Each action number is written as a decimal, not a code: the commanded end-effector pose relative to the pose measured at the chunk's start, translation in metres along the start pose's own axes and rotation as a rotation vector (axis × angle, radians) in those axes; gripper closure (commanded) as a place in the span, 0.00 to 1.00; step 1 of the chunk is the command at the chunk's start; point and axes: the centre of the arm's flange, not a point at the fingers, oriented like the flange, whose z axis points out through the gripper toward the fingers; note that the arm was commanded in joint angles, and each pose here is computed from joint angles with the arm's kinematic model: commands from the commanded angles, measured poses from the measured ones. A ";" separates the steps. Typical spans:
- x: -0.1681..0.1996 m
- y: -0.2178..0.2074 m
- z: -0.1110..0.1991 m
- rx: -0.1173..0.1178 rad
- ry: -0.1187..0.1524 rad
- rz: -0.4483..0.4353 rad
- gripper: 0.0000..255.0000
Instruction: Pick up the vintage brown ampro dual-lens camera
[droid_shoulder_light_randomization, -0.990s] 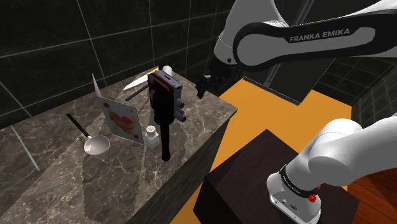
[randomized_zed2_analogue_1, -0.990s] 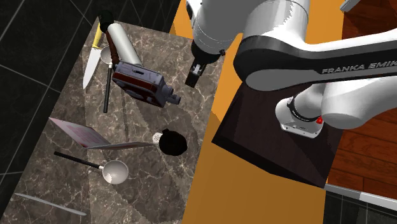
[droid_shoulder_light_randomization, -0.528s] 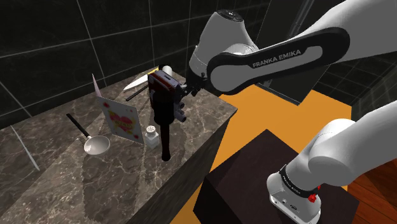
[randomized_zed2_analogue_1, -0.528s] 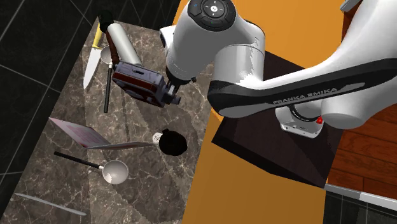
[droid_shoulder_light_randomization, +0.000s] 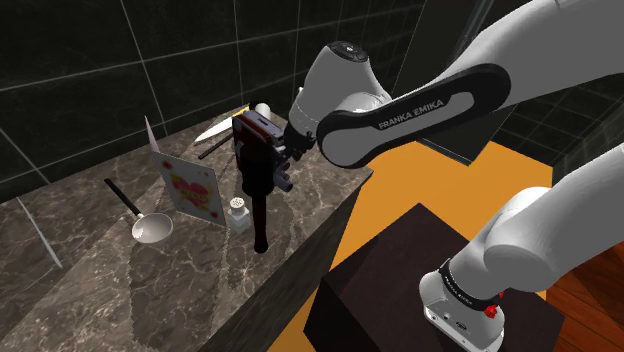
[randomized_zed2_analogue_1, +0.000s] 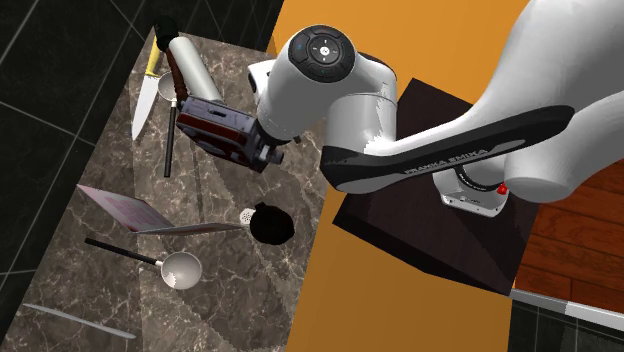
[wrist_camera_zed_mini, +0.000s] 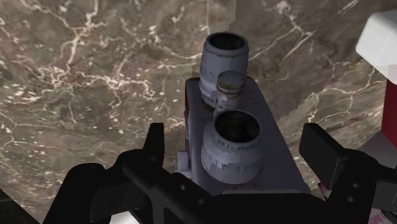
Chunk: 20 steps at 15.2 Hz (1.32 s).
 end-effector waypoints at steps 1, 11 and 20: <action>-0.003 0.000 0.008 0.000 0.001 0.000 0.00; -0.003 0.000 0.007 0.000 0.001 0.000 1.00; 0.011 -0.003 -0.032 0.000 0.001 0.000 1.00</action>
